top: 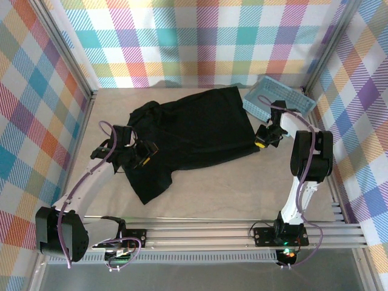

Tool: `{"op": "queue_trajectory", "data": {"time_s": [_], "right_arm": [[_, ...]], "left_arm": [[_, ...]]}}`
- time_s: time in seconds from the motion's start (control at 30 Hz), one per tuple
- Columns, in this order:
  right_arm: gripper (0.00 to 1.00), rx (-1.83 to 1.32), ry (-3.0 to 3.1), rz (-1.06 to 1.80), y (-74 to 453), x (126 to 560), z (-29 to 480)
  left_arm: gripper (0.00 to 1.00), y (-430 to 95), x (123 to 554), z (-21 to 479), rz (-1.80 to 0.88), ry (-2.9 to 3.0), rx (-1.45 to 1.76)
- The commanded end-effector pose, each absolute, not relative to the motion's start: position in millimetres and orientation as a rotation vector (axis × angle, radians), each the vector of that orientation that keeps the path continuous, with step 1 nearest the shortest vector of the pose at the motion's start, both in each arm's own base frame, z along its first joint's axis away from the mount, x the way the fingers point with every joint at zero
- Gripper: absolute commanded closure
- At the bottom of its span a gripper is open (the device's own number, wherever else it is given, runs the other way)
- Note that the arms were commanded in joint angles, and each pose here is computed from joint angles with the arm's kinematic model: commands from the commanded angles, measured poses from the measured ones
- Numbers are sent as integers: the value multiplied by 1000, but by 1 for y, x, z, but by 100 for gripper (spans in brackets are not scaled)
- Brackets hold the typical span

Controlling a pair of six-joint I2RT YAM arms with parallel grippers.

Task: Fold and stack the t-shirts

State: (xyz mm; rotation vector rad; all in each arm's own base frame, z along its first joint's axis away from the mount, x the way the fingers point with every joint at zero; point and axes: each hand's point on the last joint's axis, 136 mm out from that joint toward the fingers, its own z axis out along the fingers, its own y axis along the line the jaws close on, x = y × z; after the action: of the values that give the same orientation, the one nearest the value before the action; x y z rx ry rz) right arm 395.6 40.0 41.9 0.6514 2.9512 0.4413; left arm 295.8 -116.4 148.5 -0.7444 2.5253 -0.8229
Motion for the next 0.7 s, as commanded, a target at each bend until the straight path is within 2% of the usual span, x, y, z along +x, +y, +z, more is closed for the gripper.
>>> {"op": "queue_trajectory", "data": {"time_s": [0.0,0.17,0.27,0.33,0.53,0.67], "right_arm": [[100,671,2994,421,39,388,37],[98,688,3005,333,30,386,31],[82,717,2938,215,14,383,46],[75,755,2890,151,5,376,56],[58,916,2815,320,21,355,60],[57,1077,2784,478,38,350,54]], "left_arm": [[50,-122,299,156,-825,2522,-689],[50,-123,301,155,-828,2533,-684],[50,-124,304,158,-825,2531,-677],[50,-123,305,160,-819,2527,-673],[50,-120,304,162,-803,2513,-682],[50,-121,306,162,-815,2508,-688]]}}
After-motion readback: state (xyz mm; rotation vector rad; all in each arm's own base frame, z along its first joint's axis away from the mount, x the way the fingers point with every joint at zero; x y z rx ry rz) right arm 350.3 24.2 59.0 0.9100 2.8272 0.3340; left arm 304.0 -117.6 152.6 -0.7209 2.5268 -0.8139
